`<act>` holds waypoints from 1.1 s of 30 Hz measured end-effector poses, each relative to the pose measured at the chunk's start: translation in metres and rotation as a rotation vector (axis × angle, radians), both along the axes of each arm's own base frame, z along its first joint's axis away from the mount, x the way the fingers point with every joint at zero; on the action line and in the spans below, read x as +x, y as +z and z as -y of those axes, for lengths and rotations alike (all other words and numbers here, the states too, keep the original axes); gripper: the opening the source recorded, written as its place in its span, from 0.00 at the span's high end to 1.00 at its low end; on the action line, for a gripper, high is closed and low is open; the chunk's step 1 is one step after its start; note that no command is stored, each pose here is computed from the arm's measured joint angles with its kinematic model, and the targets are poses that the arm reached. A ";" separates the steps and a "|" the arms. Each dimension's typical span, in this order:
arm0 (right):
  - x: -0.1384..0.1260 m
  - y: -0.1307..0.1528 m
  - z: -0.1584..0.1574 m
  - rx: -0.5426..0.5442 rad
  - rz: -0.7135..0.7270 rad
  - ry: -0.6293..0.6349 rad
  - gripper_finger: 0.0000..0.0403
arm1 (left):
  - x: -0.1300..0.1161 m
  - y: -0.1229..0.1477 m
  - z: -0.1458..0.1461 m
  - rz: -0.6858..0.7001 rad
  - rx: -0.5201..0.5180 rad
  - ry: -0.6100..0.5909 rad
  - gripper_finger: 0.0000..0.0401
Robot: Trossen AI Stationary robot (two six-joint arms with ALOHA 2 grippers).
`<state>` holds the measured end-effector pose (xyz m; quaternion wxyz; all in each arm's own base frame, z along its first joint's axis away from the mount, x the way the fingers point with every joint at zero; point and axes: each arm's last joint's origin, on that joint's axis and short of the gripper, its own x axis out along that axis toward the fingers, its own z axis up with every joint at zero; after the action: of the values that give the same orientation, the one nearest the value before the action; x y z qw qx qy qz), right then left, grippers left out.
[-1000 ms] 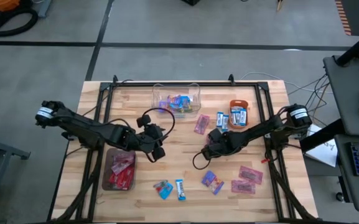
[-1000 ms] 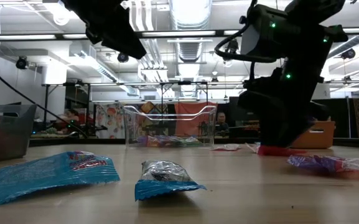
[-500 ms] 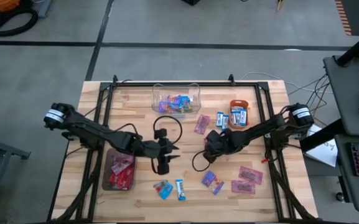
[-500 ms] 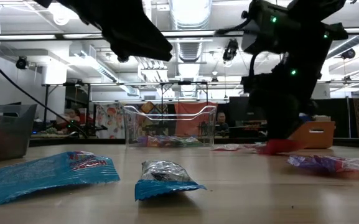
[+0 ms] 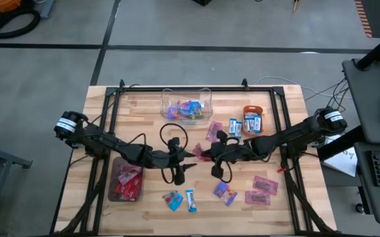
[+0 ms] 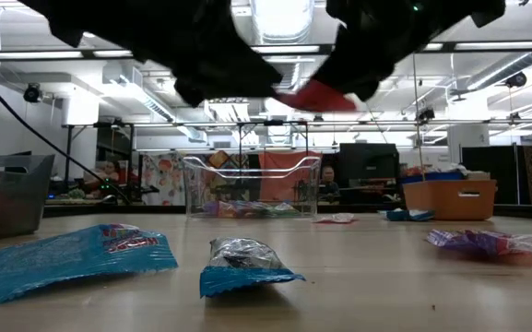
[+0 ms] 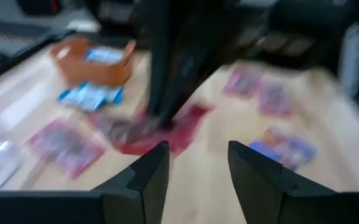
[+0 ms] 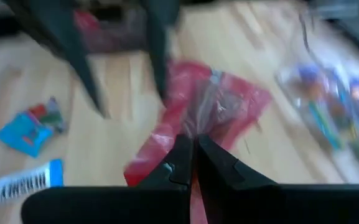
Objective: Sort candy
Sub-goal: Put the red candy into the black bin
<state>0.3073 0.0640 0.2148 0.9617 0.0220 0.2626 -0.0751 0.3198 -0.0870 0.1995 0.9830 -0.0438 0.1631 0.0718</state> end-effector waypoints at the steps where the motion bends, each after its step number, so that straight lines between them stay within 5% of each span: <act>1: 0.002 0.001 -0.001 -0.015 0.021 0.012 0.97 | -0.002 -0.002 -0.001 -0.021 0.004 0.019 0.62; 19: 0.010 0.000 -0.001 -0.086 0.086 0.011 0.97 | -0.022 0.007 -0.011 -0.070 -0.025 0.132 0.56; 24: 0.007 -0.009 0.006 0.006 0.003 -0.071 0.97 | -0.024 0.006 -0.012 -0.092 0.008 0.130 0.56; 33: 0.002 -0.036 0.011 -0.053 -0.068 -0.042 0.94 | -0.025 0.007 -0.012 -0.106 0.034 0.121 0.56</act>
<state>0.3093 0.0534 0.1786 0.9507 -0.0007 0.2925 -0.1027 0.2951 -0.0747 0.2061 0.9675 -0.0331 0.2107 0.1360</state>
